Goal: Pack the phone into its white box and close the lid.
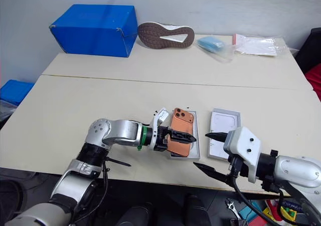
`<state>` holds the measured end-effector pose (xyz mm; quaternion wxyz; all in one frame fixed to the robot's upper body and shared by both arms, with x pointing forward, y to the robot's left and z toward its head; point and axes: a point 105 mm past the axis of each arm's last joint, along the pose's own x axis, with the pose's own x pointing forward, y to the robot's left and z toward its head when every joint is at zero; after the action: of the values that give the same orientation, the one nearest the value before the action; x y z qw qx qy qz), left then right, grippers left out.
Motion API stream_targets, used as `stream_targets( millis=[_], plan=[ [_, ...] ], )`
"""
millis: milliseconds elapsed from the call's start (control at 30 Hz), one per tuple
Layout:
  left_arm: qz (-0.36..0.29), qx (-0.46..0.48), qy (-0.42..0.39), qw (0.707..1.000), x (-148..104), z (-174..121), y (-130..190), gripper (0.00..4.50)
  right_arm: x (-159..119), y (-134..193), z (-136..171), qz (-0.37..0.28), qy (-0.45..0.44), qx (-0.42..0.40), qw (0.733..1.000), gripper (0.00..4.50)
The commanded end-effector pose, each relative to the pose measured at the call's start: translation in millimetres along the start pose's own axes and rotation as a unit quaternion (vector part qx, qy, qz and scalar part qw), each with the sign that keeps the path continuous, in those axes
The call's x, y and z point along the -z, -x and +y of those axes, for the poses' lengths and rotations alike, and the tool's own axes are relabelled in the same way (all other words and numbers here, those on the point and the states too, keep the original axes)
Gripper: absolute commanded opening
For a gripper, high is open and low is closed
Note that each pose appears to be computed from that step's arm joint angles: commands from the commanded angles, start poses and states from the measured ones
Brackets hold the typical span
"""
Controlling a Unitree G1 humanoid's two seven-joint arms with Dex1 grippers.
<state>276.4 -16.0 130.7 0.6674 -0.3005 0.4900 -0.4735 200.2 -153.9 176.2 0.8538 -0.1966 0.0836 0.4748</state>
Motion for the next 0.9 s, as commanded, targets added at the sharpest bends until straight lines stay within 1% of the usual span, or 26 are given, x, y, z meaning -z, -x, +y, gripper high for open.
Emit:
stream_targets(
  millis=[33,133,200,267,367,500,633,700,767,833,900],
  plan=[
    [-0.004,0.039,-0.029,0.999,-6,-24,0,4.49,-6,-2,4,-0.012,0.016,0.0,1.0,4.5],
    [0.017,0.019,-0.037,0.999,-1,-17,1,4.49,-5,-2,4,-0.013,0.015,0.001,1.0,4.5],
    [0.016,0.012,-0.031,0.999,-1,-12,3,4.49,-5,-2,4,-0.013,0.015,0.002,1.0,4.5],
    [0.017,0.019,-0.032,0.999,-2,-13,4,4.49,-5,-2,3,-0.013,0.015,0.002,1.0,4.5],
    [0.025,-0.004,-0.048,0.999,-1,-12,5,4.49,-5,-3,2,-0.014,0.016,0.004,1.0,4.5],
    [0.017,0.002,-0.051,0.999,-5,-19,2,4.49,-5,-4,2,-0.017,0.017,0.005,1.0,4.5],
    [0.009,0.057,-0.068,0.996,-9,-36,8,4.49,-6,-4,1,-0.018,0.018,0.005,1.0,4.5],
    [0.028,0.017,-0.08,0.996,-4,-24,10,4.49,-5,-4,1,-0.019,0.017,0.005,1.0,4.5],
    [0.034,-0.02,-0.083,0.996,-3,-13,9,4.49,-5,-5,1,-0.019,0.017,0.004,1.0,4.5],
    [0.025,-0.011,-0.08,0.996,-6,-17,6,4.49,-5,-5,1,-0.019,0.018,0.004,1.0,4.5],
    [0.029,0.003,-0.079,0.996,-5,-23,4,4.49,-5,-5,1,-0.02,0.018,0.005,1.0,4.5]
  ],
)
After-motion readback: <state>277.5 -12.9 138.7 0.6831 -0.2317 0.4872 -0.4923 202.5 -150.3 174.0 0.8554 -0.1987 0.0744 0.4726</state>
